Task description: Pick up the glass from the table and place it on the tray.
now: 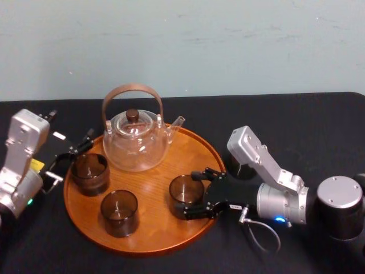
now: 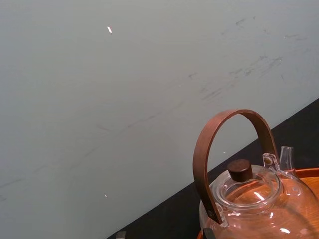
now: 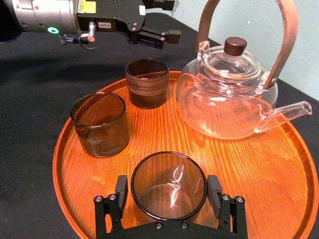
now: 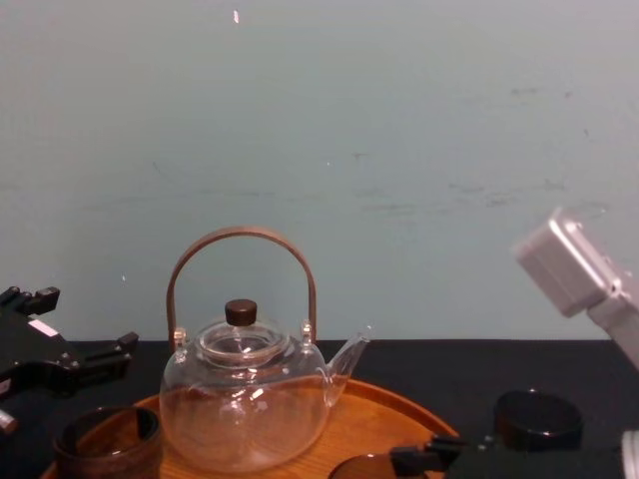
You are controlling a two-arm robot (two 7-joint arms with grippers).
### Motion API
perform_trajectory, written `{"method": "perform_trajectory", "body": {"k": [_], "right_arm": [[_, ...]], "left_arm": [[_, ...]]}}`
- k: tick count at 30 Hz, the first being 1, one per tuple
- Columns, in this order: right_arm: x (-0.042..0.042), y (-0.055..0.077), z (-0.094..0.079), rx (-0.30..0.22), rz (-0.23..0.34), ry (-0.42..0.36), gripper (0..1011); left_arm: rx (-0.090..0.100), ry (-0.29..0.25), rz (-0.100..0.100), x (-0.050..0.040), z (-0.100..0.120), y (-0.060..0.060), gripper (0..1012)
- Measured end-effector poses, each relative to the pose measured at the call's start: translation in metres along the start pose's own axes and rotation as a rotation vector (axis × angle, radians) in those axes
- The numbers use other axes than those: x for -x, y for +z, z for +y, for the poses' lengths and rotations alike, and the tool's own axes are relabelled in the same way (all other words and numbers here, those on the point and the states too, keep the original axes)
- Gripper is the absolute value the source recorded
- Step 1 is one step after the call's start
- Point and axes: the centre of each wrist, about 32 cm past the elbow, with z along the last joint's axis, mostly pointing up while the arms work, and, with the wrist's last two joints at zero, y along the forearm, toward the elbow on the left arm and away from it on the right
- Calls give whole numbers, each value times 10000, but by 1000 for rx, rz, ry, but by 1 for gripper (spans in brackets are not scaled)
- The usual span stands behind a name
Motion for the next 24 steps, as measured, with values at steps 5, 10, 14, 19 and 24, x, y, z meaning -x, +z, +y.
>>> {"method": "perform_trajectory", "body": {"k": [5,10,14,19,24], "right_arm": [[-31,8,-103,-1,1,15,1002],[-31,-1,-227,2,4,21,1002],[-25,-16,-324,1,7,21,1002],[-14,-42,-486,-4,8,21,1003],[-8,-74,-643,-15,10,3,1002]], "left_arm": [[0,0,0,0,0,0,1001],[0,0,0,0,0,0,1001],[0,0,0,0,0,0,1001],[0,0,0,0,0,0,1002],[0,0,0,0,0,0,1001]]}}
